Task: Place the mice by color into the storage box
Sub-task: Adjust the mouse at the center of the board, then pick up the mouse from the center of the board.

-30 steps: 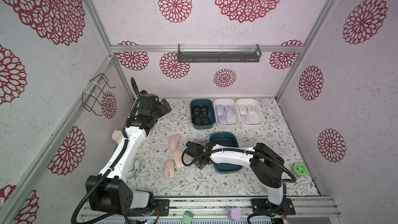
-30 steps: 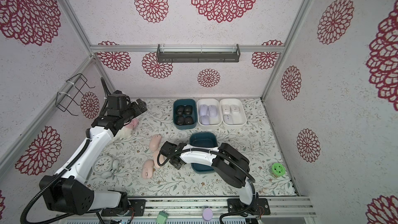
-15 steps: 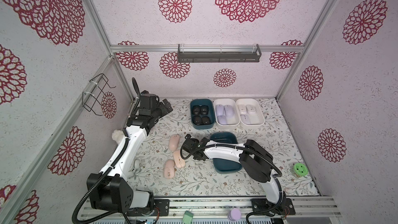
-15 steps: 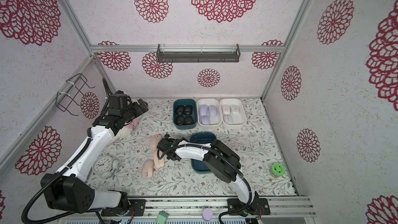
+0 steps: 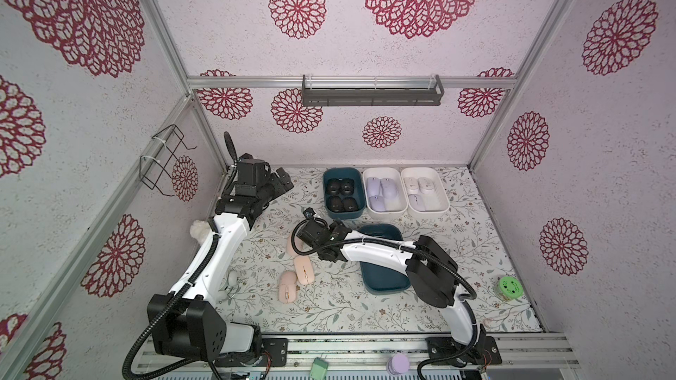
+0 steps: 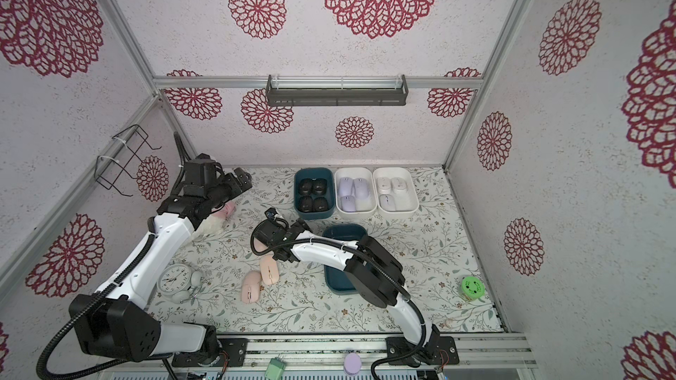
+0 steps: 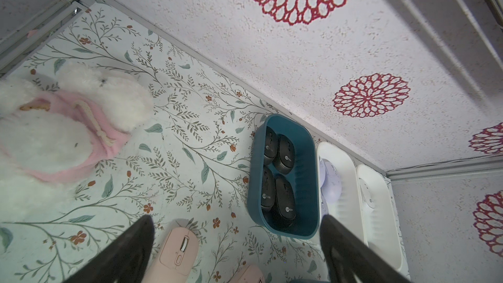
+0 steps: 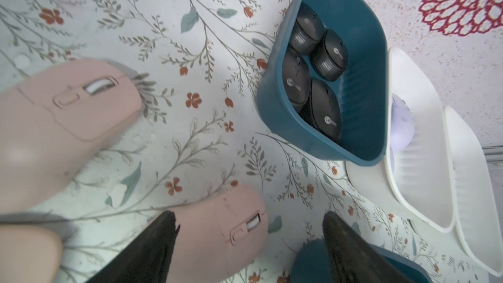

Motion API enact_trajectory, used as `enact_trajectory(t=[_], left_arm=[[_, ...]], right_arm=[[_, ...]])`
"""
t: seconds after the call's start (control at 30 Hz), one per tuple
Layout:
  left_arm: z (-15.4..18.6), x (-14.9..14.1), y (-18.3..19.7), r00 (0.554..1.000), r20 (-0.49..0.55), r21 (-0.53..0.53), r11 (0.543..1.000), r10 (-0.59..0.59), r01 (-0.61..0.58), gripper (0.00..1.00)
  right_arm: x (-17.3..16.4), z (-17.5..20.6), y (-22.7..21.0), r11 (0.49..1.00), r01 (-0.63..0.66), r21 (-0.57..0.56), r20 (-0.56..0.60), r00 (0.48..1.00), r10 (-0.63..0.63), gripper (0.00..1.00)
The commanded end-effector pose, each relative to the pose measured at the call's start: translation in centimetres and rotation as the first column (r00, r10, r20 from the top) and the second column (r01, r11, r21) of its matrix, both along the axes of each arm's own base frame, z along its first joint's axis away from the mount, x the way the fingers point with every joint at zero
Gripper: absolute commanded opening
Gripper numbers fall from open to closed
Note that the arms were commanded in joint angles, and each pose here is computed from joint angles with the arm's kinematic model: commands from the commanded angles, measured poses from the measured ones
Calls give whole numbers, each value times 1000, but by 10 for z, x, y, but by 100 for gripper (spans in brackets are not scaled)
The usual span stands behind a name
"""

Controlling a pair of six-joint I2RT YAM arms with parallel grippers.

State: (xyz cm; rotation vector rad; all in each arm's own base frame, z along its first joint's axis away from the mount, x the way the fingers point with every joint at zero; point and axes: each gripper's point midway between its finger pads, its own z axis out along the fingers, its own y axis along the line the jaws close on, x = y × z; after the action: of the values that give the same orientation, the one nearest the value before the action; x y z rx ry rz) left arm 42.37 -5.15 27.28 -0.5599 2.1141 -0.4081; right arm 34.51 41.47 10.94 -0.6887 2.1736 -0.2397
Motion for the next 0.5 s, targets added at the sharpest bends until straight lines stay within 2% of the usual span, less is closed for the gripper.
enact_trajectory(t=[0.0, 0.33, 0.47], left_arm=[[1, 1, 3, 1000, 18, -5, 1000, 11, -11, 97], [-8, 4, 6, 1000, 7, 7, 1000, 25, -25, 97], [-13, 6, 4, 1000, -7, -1, 1000, 15, -15, 97]], right_arm=[[12, -14, -4, 998, 59, -9, -10, 998, -59, 89], [-14, -25, -22, 997, 44, -59, -59, 997, -47, 88], [-36, -21, -25, 1000, -11, 15, -95, 995, 13, 88]])
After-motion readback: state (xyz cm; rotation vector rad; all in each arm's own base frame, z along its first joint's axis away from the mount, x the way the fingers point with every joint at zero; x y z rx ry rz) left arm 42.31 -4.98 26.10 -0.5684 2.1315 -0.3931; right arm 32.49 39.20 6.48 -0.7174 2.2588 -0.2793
